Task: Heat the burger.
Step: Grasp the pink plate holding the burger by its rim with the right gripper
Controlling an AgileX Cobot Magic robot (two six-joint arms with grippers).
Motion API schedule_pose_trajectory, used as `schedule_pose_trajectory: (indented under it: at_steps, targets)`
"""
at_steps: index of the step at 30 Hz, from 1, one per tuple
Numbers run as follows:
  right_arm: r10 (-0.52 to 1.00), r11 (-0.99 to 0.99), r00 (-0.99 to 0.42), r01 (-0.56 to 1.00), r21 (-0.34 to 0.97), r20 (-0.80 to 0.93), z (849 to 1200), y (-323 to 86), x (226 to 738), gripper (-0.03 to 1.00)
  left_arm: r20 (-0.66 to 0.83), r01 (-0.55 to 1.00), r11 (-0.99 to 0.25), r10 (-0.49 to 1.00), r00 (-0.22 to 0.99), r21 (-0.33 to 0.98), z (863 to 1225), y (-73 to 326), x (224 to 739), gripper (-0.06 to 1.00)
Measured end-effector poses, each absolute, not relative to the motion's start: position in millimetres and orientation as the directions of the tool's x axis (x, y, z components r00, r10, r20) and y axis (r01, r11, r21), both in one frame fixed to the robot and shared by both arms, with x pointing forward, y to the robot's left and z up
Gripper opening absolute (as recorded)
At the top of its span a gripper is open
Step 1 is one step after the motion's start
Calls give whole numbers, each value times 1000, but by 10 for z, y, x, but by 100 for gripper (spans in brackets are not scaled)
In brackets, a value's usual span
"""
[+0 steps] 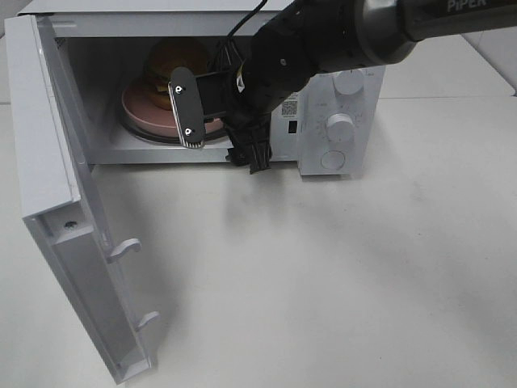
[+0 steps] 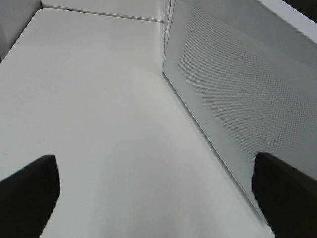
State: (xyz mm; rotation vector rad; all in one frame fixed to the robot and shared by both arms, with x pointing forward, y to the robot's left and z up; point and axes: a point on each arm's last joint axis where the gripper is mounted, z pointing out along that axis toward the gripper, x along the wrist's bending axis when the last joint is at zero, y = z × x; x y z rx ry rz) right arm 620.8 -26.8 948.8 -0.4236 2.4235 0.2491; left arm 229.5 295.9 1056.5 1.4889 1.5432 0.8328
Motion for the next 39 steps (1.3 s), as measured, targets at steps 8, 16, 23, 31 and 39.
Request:
schedule_pose_trajectory:
  at_steps: [8,16,23,31,39]
  targets:
    - [-193,938,-738,-331,98,-647,9358,-118,6414,87,-110,454,83,993,32,887,10565,2959,2295,97]
    - [-194,941,-739,-325,90,-645,9232,-21,6558,86,-110,454,83,993,32,887,10565,2959,2295,97]
    - [-187,942,-735,-321,93,-652,9176,45,6650,86,-110,454,83,993,32,887,10565,2959,2295,97]
    - [-183,945,-736,-315,90,-652,9100,104,6740,84,-110,454,83,993,32,887,10565,2959,2295,97]
    - [-173,946,-738,-308,97,-653,9064,134,6780,81,-110,454,83,993,32,887,10565,2959,2295,97]
